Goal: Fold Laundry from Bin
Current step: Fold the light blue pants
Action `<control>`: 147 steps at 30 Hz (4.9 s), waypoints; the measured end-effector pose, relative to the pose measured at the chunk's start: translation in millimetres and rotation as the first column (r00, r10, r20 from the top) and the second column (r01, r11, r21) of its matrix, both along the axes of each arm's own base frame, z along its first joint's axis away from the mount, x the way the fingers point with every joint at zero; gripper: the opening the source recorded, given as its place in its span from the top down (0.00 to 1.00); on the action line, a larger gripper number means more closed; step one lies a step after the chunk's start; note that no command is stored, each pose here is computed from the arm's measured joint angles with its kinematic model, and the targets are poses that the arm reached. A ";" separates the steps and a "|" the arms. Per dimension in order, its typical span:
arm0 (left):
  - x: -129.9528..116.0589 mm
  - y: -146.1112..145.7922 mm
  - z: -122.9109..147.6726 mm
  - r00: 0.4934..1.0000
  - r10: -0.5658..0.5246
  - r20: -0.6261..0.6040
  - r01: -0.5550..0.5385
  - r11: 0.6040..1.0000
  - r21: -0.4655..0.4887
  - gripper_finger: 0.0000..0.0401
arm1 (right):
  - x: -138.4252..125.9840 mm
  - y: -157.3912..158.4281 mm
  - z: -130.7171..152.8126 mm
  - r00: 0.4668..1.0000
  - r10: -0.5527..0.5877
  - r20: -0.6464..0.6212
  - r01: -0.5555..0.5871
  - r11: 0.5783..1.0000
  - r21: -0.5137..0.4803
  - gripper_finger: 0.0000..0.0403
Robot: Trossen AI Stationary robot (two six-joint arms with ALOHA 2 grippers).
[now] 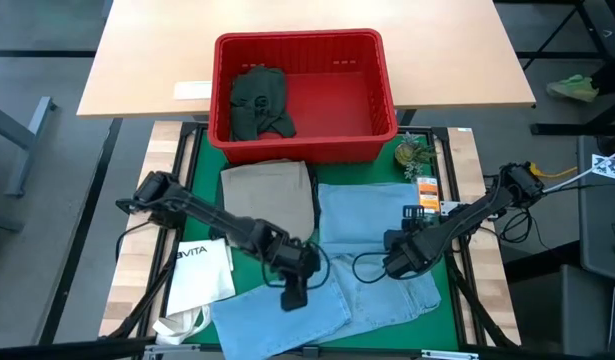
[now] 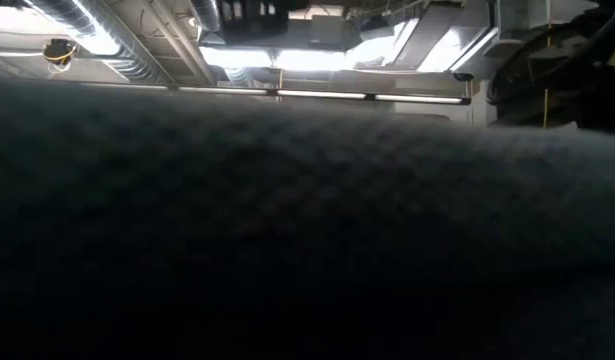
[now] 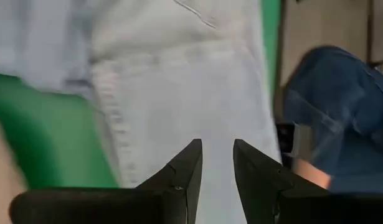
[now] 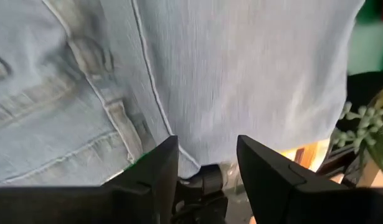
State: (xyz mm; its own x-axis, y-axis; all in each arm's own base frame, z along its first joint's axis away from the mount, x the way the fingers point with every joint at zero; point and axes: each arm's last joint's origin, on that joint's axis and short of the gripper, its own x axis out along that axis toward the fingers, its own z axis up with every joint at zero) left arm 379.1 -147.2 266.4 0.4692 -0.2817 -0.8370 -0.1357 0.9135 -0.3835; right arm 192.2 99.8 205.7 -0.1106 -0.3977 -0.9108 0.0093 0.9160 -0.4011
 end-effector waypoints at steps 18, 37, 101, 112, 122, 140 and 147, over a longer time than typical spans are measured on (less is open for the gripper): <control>-24.9 -49.2 0.2 0.959 0.095 -0.266 -0.174 0.941 -0.291 0.37 | 2.1 0.3 2.3 0.999 0.052 0.005 -0.052 0.999 -0.011 0.59; -114.9 -165.0 -18.0 0.603 0.635 -0.482 -0.783 0.586 -0.207 0.35 | 24.3 12.1 -1.5 0.951 0.252 0.181 -0.267 0.962 0.061 0.59; -175.3 -202.9 -117.2 0.486 0.751 -0.447 -0.808 0.581 0.097 0.98 | 39.1 20.5 -0.4 0.879 0.369 0.304 -0.408 0.910 0.076 0.59; -187.2 -185.2 -66.2 0.494 0.714 -0.496 -0.787 0.610 0.094 0.99 | 39.1 20.5 -0.4 0.876 0.376 0.301 -0.415 0.907 0.074 0.59; -195.8 -166.7 -14.6 0.590 0.658 -0.469 -0.759 0.650 -0.042 1.00 | 50.8 28.0 29.0 0.801 0.496 0.336 -0.547 0.834 0.072 0.59; -114.9 -107.5 39.0 0.786 0.607 0.120 -0.561 0.781 -0.274 1.00 | 67.9 37.7 109.4 0.648 0.601 0.468 -0.677 0.736 -0.006 0.59; -57.0 -68.7 58.8 0.769 0.511 0.383 -0.423 0.857 -0.295 1.00 | 58.2 32.1 139.6 0.666 0.618 0.418 -0.681 0.733 0.002 0.59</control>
State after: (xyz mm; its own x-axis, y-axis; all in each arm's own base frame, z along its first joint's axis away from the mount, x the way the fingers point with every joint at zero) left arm 322.2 -215.9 325.2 0.8811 -0.0556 -0.4696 -0.3067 0.6886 -0.6570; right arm 250.4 131.9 345.3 0.4745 -0.0994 -0.8746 -0.4951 0.7914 -0.3586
